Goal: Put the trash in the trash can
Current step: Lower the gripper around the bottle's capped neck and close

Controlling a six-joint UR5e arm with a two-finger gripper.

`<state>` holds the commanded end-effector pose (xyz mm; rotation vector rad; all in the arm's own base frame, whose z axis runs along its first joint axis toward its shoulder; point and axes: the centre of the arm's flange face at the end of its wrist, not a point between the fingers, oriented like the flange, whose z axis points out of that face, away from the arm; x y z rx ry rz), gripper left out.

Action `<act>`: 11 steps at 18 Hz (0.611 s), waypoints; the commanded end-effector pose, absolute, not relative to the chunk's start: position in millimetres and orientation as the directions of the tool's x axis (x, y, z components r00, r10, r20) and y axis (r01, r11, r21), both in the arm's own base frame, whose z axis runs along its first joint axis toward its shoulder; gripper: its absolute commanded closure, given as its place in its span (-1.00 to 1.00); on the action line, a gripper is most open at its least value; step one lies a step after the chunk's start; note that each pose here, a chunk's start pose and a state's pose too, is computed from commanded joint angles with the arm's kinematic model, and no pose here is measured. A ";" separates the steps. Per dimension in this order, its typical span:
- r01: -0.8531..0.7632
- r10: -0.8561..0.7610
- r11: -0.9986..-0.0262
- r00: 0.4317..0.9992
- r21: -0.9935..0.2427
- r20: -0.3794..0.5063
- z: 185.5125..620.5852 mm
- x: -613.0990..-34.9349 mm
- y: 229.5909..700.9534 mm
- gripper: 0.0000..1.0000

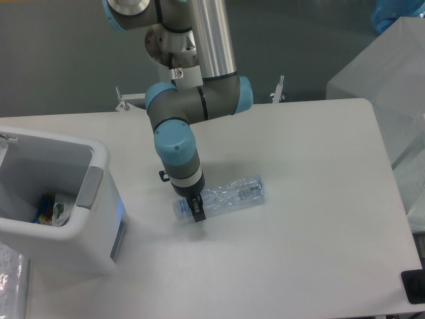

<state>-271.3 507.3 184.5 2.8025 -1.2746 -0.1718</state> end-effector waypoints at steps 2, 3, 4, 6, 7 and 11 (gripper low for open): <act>-0.743 -0.750 -0.662 0.657 0.098 -0.082 186.5 -272.0 508.1 -0.59; -0.742 -0.749 -0.663 0.658 0.098 -0.081 185.7 -272.0 508.2 -0.58; -0.738 -0.745 -0.667 0.663 0.098 -0.080 184.5 -272.4 508.6 -0.57; -0.735 -0.742 -0.670 0.666 0.099 -0.076 181.7 -273.0 509.1 -0.57; -0.736 -0.742 -0.670 0.666 0.097 -0.076 181.0 -272.9 509.3 -0.57; -0.736 -0.742 -0.670 0.666 0.098 -0.070 177.8 -272.6 508.9 -0.58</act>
